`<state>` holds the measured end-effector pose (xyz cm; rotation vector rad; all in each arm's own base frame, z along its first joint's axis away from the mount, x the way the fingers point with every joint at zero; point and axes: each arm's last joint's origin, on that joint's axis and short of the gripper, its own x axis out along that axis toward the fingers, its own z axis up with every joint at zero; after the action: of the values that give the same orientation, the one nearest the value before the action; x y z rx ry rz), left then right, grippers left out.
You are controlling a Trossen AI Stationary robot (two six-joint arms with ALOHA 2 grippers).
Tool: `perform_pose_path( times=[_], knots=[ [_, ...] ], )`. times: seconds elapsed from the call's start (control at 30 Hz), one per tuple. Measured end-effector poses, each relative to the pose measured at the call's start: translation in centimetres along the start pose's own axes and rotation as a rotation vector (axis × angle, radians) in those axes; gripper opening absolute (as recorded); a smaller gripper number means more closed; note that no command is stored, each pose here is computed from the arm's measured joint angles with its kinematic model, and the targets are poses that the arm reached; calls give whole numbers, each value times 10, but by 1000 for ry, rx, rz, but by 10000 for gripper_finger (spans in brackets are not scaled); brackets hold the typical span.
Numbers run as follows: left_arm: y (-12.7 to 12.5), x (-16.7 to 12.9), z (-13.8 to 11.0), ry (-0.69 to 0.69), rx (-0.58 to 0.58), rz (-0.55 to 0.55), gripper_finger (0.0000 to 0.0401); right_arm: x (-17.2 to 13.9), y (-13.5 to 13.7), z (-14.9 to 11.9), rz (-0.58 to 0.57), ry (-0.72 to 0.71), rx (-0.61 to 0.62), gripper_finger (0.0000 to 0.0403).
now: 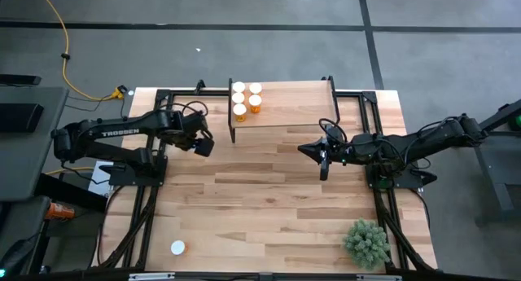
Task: Pick and place medicine bottles onto shelf by color
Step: Put the orange pill bottle on the shelf aligned with the other orange pill bottles
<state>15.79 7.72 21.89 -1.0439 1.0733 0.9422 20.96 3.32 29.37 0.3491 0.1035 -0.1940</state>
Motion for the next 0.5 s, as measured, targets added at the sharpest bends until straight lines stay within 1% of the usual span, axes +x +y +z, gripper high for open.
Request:
perform_pose_path(
  times=[0.1, 0.2, 0.27, 0.37, 0.5],
  knots=[
    [-14, -19, 4, 6, 67, -106, 205, 0, 0, 0, -1, 0, 0, 0],
    [-30, -46, 9, -16, 149, -223, 204, 0, 0, -1, -4, 6, -3, 0],
    [-41, -65, 12, -41, 199, -282, 204, 0, 0, -1, -5, 9, -4, 0],
    [-58, -90, 18, -57, 265, -313, 204, 0, -1, -2, -8, 15, 4, 0],
    [-86, -114, 31, -58, 380, -306, 204, 0, -1, -3, -13, 27, 2, 0]
  ],
)
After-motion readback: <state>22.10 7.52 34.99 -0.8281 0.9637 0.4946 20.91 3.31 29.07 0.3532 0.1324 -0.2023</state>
